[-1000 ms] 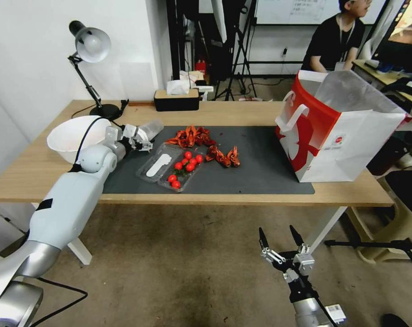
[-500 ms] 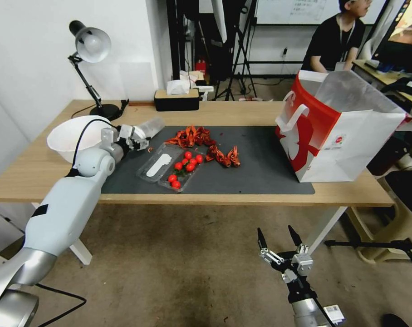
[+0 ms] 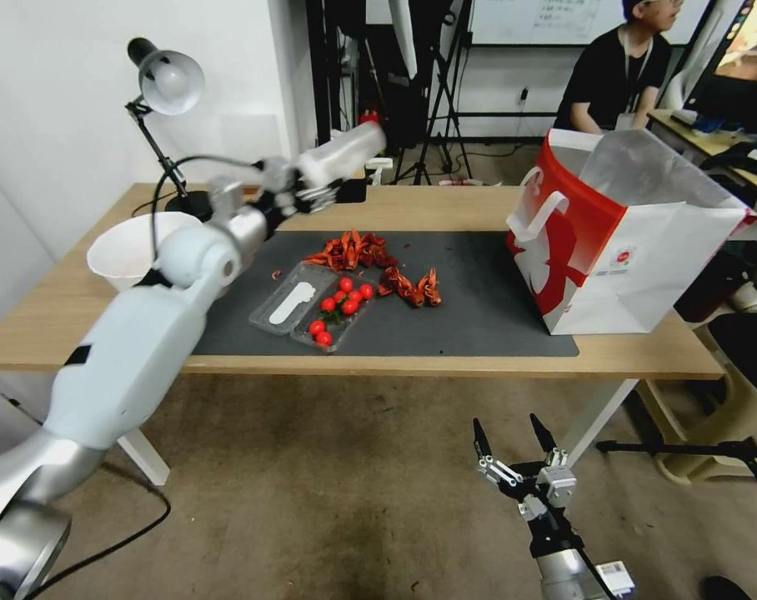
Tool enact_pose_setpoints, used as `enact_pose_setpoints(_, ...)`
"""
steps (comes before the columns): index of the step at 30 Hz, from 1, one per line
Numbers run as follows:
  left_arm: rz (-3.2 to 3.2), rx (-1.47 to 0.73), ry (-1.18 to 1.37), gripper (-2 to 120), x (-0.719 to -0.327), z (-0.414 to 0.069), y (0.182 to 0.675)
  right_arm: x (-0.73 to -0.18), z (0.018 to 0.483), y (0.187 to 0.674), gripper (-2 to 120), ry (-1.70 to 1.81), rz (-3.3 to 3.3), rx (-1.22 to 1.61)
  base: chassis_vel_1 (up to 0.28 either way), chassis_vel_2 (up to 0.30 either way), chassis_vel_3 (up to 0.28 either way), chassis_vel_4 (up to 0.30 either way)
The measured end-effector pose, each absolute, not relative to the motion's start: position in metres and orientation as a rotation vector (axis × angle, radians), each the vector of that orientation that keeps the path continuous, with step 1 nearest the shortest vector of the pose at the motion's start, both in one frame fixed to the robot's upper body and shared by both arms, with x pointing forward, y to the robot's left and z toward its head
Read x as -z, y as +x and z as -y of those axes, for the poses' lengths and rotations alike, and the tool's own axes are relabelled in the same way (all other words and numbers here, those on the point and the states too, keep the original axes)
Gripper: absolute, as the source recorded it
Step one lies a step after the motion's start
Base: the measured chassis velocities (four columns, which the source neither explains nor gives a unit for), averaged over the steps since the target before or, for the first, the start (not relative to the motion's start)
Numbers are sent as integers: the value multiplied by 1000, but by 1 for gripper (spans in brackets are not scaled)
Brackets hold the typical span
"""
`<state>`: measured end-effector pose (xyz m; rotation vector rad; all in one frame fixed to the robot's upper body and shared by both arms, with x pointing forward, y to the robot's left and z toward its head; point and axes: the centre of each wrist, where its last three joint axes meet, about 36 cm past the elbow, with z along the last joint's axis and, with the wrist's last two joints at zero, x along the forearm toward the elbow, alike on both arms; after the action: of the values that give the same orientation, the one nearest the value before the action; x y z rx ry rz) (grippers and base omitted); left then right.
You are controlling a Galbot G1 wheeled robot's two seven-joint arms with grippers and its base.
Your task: Pick up the trash from the table and place it into the takeout bag.
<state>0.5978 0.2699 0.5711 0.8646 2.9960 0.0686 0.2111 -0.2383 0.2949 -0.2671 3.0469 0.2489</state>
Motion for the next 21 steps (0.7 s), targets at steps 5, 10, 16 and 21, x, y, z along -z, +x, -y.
enact_pose_setpoints(5,-2873,-37,1093,72,-601,-216,601,-296,239,209,100,-260,-3049,-248,0,0,0,0)
enact_pose_setpoints(10,-2791,-32,1233,72,-620,-171,604,-296,239,209,100,-251,-3051,-249,0,0,0,0)
enact_pose_setpoints(16,-2676,-134,1430,72,-650,-80,608,-293,237,207,100,-233,-3055,-244,0,0,0,0)
enact_pose_setpoints(21,-2618,-372,1474,72,-666,-9,602,-291,232,207,100,-215,-3054,-245,0,0,0,0)
